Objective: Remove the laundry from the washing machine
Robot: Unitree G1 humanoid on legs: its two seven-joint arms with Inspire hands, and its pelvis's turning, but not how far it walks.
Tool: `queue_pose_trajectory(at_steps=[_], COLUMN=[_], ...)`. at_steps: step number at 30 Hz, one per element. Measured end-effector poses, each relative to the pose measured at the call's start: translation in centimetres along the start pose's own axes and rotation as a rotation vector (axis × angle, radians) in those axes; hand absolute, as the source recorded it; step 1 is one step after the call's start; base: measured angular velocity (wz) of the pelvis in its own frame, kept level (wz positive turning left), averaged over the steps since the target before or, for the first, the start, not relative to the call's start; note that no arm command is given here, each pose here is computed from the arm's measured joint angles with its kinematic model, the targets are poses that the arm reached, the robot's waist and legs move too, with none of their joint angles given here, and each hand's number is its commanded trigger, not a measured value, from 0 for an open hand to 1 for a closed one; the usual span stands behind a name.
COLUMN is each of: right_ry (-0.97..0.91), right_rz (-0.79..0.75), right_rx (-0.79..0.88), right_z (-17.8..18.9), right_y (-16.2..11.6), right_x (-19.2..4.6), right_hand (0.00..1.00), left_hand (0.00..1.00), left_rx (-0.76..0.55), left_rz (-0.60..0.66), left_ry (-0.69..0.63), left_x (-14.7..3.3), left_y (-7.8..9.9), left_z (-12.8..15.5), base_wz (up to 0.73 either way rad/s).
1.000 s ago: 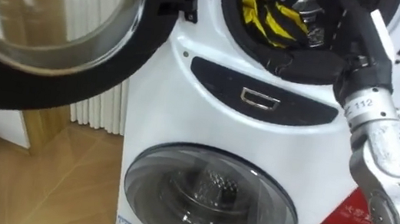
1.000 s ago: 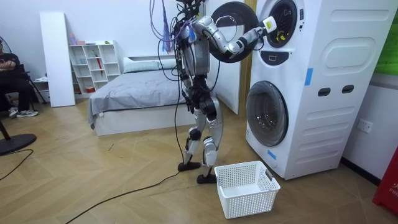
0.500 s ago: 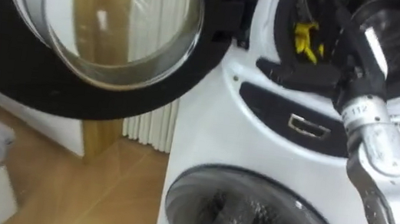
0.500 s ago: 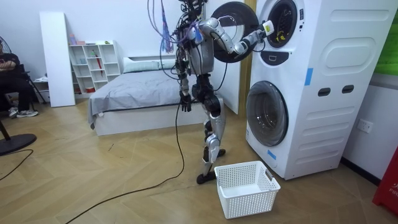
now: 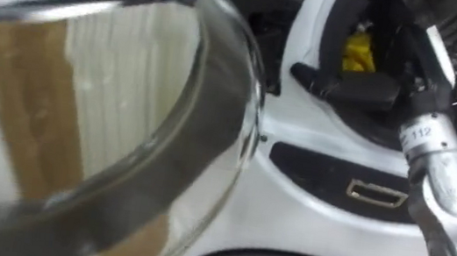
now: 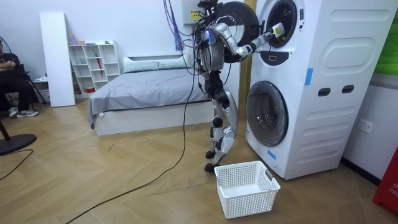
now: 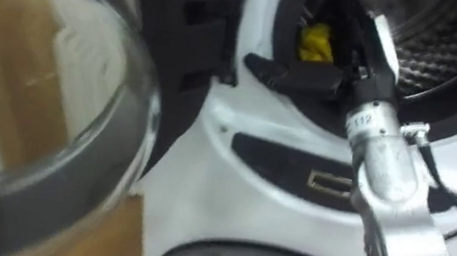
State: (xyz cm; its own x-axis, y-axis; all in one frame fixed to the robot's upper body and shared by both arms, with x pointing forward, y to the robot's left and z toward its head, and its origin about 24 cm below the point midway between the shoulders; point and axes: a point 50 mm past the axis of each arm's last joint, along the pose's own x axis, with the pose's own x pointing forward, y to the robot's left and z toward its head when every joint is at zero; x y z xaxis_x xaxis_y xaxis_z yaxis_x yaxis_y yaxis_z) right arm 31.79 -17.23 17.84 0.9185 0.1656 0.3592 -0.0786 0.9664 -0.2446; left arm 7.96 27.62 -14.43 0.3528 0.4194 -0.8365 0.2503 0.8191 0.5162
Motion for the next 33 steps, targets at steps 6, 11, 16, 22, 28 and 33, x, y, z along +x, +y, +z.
queue_pose_trajectory(at_steps=[6,11,16,22,28,33], right_ry=[-0.018,-0.018,-0.018,-0.029,-0.031,-0.033], right_rz=[0.057,0.071,0.067,0.075,0.081,0.081], right_rx=[-0.003,0.007,0.009,0.022,0.021,0.017], right_z=[0.4,0.5,0.4,0.6,0.5,0.5], right_y=[0.5,0.6,0.6,1.0,1.2,1.2], right_x=[-0.2,-0.2,-0.2,-0.2,-0.6,-0.8], right_hand=[0.0,0.0,0.0,0.0,0.0,0.0], left_hand=[0.0,0.0,0.0,0.0,0.0,0.0], left_rx=[0.006,0.009,-0.001,-0.005,0.0,0.009], left_rz=[-0.016,-0.04,-0.05,-0.039,-0.06,-0.072], left_ry=[0.048,0.126,0.135,0.115,0.157,0.17], left_x=[-0.3,-0.9,-1.0,-0.7,-1.3,-1.5], left_y=[-0.7,-1.4,-1.7,-1.6,-2.4,-2.6], left_z=[-1.4,-3.9,-4.0,-3.1,-4.7,-5.3], base_wz=[-0.05,0.03,-0.01,0.03,0.06,0.01])
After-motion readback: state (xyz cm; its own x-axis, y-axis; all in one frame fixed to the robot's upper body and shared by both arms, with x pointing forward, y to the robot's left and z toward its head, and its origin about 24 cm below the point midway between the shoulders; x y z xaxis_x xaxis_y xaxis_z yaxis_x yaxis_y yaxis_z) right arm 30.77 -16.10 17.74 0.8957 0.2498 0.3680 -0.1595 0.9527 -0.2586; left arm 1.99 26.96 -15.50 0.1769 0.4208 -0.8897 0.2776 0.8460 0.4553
